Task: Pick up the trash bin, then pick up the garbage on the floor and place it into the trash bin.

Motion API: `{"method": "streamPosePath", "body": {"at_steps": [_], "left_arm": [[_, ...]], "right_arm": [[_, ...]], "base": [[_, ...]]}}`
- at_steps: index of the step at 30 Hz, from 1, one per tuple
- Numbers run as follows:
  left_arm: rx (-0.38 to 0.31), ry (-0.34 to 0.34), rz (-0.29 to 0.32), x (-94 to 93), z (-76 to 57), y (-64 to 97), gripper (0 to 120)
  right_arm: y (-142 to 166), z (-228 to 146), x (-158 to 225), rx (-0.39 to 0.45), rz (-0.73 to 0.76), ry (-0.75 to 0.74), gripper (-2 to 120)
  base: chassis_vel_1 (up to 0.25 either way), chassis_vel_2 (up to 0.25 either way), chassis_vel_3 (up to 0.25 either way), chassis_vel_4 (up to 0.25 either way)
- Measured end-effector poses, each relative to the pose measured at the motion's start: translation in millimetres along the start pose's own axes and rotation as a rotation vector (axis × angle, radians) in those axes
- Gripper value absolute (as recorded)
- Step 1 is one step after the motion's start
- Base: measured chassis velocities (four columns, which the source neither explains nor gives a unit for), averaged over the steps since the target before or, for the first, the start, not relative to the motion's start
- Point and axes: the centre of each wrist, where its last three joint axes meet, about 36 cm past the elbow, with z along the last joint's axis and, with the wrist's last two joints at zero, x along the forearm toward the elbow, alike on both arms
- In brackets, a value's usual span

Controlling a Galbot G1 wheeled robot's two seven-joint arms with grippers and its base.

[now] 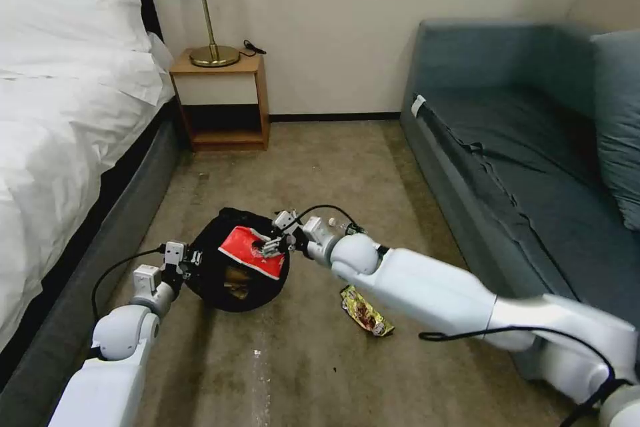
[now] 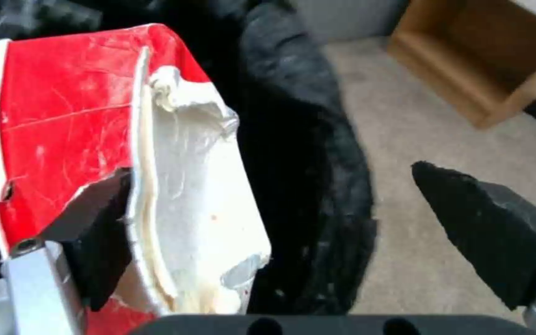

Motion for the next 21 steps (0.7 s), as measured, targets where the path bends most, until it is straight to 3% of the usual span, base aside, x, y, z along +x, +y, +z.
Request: {"method": "streamPosePath", "body": {"at_steps": [10,14,21], "left_arm": [[-0.002,0.000,0.010,-0.5,0.7,-5.9,4],[-0.002,0.001,0.020,-3.4,6.7,-13.2,4],[-0.002,0.008,0.037,-9.1,12.5,-20.6,4]], "right_arm": [[3.9,-16.2,-6.3,0.126,-0.133,0.114,100],[-12.3,-38.0,-20.4,0.244,-0.146,0.138,100],[-39.2,-62.6,-26.1,0.330,-0.174,0.183,100]], "base": [[0.000,0.000,0.000,0.000],[0.000,0.000,0.000,0.000],[0.000,0.000,0.000,0.000]]}}
